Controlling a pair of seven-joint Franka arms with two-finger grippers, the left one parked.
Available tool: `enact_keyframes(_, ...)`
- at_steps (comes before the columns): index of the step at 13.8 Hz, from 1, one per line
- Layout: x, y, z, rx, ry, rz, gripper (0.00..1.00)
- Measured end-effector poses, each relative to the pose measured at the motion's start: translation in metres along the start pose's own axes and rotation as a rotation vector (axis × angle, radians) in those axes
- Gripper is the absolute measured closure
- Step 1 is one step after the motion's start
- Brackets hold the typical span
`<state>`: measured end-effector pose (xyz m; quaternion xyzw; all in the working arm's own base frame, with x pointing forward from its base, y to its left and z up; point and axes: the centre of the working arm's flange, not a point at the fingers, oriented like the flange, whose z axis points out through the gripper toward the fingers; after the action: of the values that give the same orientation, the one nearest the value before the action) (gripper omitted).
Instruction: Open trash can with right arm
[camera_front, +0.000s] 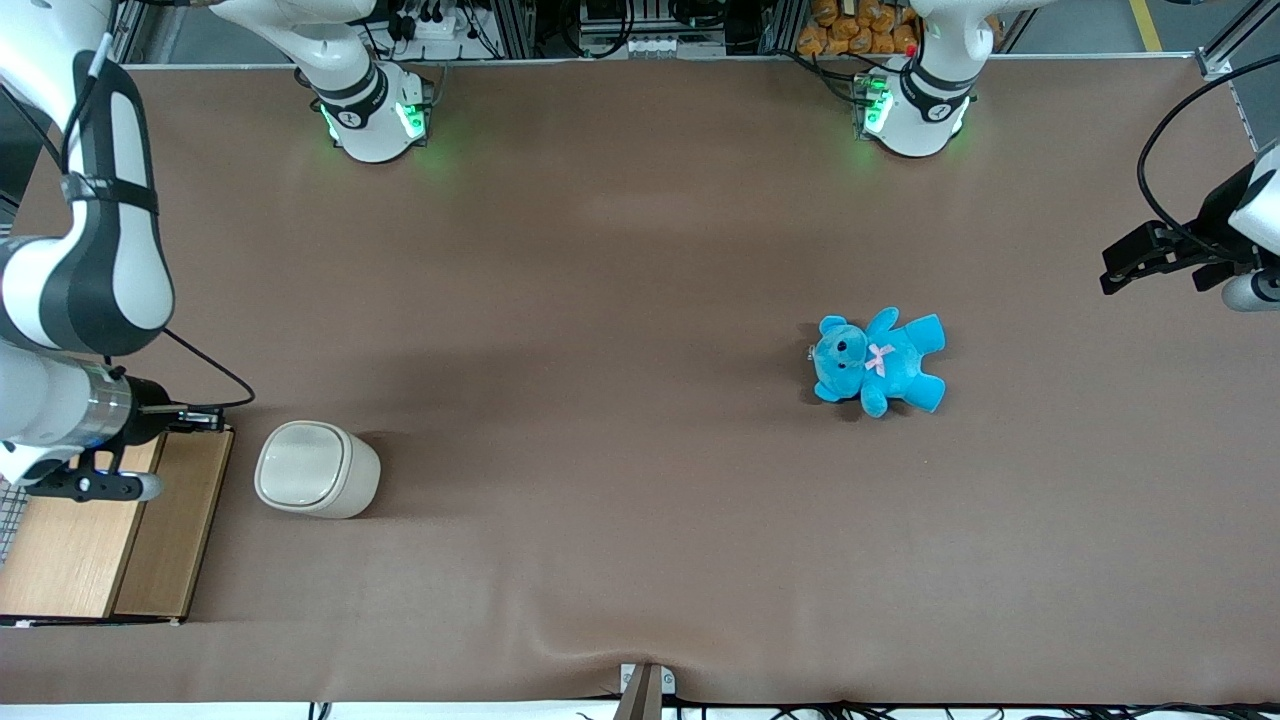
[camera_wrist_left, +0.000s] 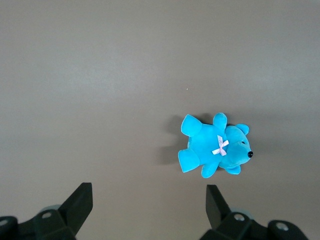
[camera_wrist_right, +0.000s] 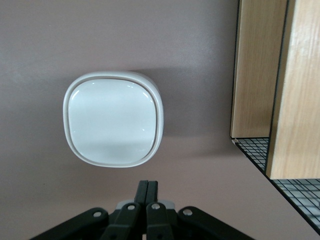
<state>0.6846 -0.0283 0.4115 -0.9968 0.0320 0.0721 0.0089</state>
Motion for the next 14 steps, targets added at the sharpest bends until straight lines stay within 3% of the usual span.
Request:
enact_keyframes(5, 0.025, 0.000, 0.034, -0.006, 0.065, 0.001, 0.99)
enact_keyframes(14, 0.041, -0.004, 0.067, -0.010, 0.089, -0.004, 0.99)
